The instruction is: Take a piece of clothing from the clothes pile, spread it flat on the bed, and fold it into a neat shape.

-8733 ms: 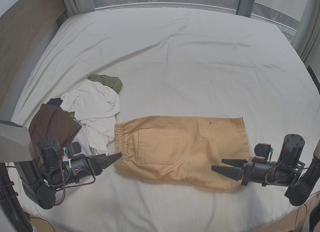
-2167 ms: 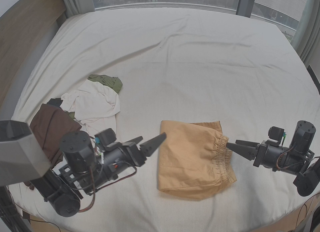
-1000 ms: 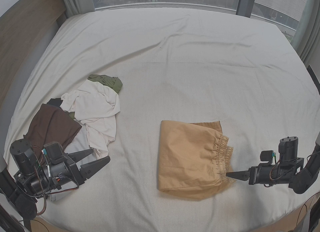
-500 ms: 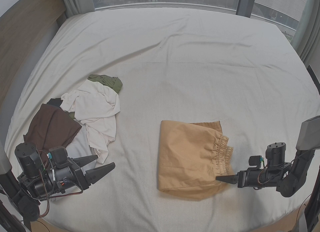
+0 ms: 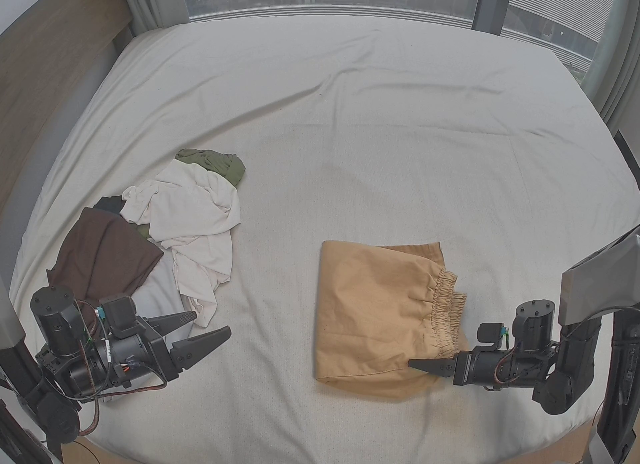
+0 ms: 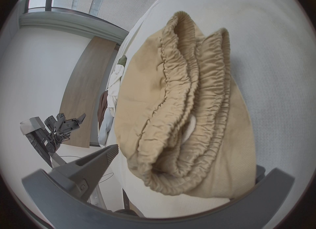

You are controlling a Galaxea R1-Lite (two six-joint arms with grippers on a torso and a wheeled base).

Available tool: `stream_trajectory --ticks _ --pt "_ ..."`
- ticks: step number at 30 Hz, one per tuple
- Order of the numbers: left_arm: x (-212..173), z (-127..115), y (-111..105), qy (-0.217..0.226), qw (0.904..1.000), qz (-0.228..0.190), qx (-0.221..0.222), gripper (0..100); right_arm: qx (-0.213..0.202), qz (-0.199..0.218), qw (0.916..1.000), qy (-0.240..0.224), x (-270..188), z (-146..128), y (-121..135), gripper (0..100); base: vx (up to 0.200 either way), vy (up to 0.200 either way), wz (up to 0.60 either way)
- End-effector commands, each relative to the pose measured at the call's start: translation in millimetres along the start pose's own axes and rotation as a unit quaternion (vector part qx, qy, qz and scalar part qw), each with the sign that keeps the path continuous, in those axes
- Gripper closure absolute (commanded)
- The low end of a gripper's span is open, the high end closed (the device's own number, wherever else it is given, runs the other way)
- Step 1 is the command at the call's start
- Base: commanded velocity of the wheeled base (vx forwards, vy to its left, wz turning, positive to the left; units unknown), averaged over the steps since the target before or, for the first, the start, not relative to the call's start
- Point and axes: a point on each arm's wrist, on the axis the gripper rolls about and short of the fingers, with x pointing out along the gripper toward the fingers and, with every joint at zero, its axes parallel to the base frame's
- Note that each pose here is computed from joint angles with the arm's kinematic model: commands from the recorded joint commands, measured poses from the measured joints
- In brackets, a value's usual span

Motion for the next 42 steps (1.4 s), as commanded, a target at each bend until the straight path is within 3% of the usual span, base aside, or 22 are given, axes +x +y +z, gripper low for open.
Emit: stream_trajectory --ticks 1,7,17,27,36,42 --pt "1 -1 2 0.001 1.0000 0.003 0.002 0 0.003 -0.002 1.0000 0.007 3 -3 -2 100 0.000 0.000 0.00" --pt "1 -1 2 0.003 0.9997 0.004 0.026 0 0.001 -0.001 1.0000 0.003 3 -1 -2 100 0.000 0.000 0.00" --pt "1 -1 2 0.001 0.9996 0.004 0.027 0 -0.019 -0.003 0.9998 -0.008 4 2 3 100 0.000 0.000 0.00" --pt "0 2 0 -0.006 0.9995 0.002 0.031 0 -0.082 0.065 0.9907 -0.087 -21 34 53 100 0.000 0.000 0.00" --pt "0 0 0 -0.001 0.9996 0.002 0.028 0 -0.102 0.097 0.9819 -0.127 -24 53 72 100 0.000 0.000 0.00" --pt "1 0 1 0.001 0.9996 0.002 0.028 0 -0.116 0.113 0.9761 -0.145 -21 85 93 100 0.000 0.000 0.00"
